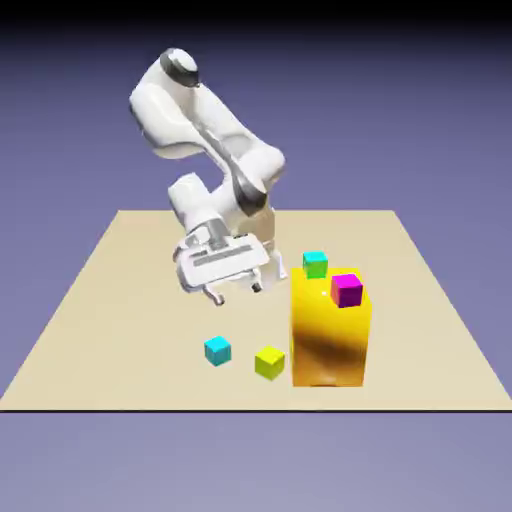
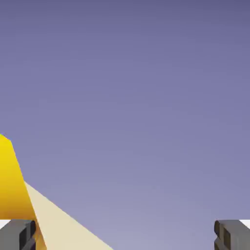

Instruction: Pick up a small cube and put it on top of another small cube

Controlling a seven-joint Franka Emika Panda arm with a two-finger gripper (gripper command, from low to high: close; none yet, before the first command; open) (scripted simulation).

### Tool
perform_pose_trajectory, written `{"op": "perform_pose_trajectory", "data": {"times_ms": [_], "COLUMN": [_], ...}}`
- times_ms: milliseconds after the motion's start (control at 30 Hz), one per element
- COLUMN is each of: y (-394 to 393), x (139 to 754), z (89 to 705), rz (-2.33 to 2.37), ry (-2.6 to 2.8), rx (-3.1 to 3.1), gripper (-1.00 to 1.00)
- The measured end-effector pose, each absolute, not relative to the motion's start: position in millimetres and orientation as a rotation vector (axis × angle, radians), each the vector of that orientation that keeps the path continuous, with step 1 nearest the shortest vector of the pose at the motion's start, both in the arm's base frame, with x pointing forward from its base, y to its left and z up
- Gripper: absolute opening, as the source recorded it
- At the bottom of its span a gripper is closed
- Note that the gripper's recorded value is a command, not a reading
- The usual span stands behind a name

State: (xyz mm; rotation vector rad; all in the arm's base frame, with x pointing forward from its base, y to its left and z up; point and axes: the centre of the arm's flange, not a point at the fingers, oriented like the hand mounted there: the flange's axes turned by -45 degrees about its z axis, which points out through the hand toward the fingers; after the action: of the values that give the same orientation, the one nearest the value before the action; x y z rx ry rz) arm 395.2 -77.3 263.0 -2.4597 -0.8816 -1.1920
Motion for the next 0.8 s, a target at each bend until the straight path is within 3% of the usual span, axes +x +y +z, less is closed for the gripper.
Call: {"op": "perform_pose_trajectory", "data": {"times_ms": [400,667,700,800], "y": [-51.0,-27.1,-23.5,-27.5], "x": [360.0,381.0,382.4,380.8], "z": [150.1,102.0,94.8,103.0], "rz": [-0.989,-0.993,-0.989,-0.993], "ry": [-1.128,-1.125,-1.128,-1.125], "rx": [-2.377,-2.375,-2.377,-2.374], "gripper": [0.00,0.00,-1.00,-1.00]}}
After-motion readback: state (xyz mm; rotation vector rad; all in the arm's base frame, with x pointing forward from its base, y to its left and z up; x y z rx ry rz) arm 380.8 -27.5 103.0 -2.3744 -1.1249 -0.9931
